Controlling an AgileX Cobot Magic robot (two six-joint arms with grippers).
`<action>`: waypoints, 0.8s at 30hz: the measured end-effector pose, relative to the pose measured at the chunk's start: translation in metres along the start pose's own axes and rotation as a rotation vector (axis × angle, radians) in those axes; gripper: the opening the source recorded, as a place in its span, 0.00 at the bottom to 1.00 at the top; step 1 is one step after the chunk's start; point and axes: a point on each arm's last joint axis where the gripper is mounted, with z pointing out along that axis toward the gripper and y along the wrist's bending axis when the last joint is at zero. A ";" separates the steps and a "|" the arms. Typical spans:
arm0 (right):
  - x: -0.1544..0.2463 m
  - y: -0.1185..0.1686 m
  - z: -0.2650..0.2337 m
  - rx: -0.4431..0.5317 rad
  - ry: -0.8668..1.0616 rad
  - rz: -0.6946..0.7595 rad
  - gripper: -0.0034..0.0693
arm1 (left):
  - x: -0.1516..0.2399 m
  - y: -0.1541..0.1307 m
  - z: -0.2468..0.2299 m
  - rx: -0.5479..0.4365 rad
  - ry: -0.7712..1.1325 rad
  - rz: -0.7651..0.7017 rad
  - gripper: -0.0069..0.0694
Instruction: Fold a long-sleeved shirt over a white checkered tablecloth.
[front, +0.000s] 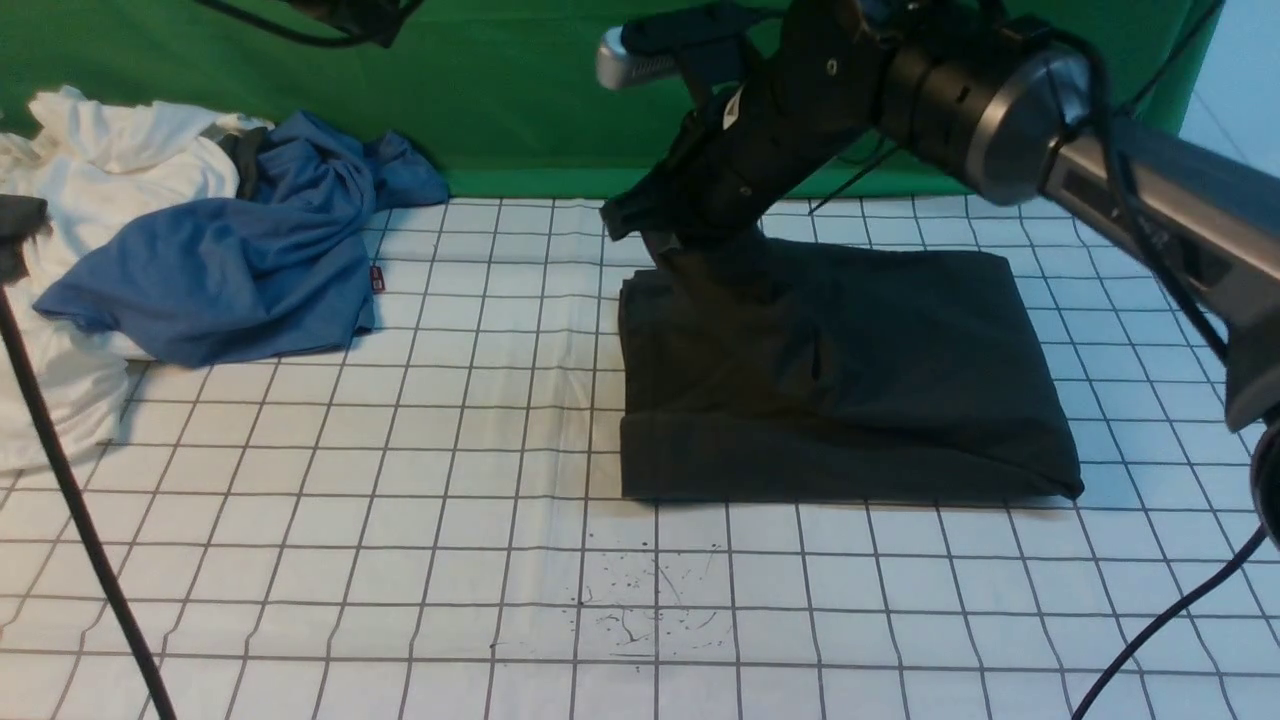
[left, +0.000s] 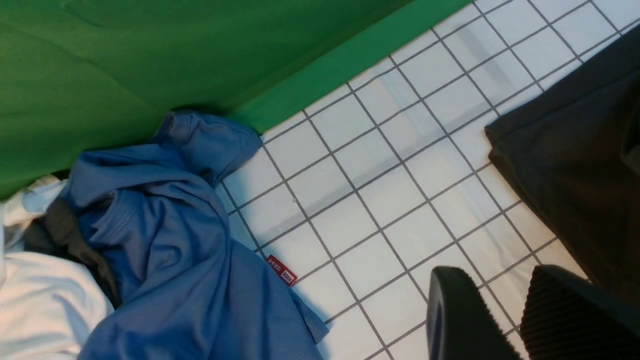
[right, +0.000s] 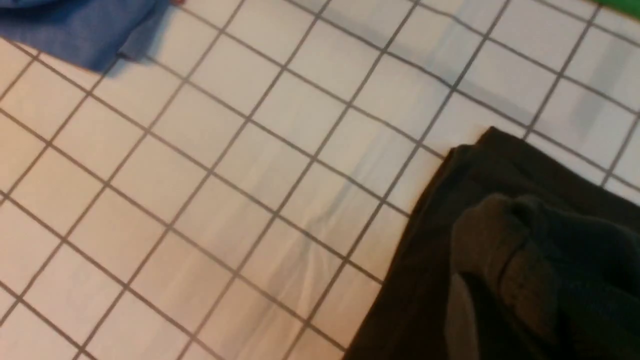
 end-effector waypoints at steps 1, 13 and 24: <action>0.000 0.000 0.001 0.000 0.000 0.002 0.17 | 0.000 0.000 0.000 0.000 0.000 0.000 0.29; -0.024 -0.007 -0.047 0.007 -0.020 -0.105 0.92 | -0.003 -0.006 0.001 0.051 -0.026 -0.023 0.29; 0.011 -0.082 -0.017 0.147 0.190 -0.097 0.07 | -0.007 -0.027 0.024 0.108 0.005 0.011 0.29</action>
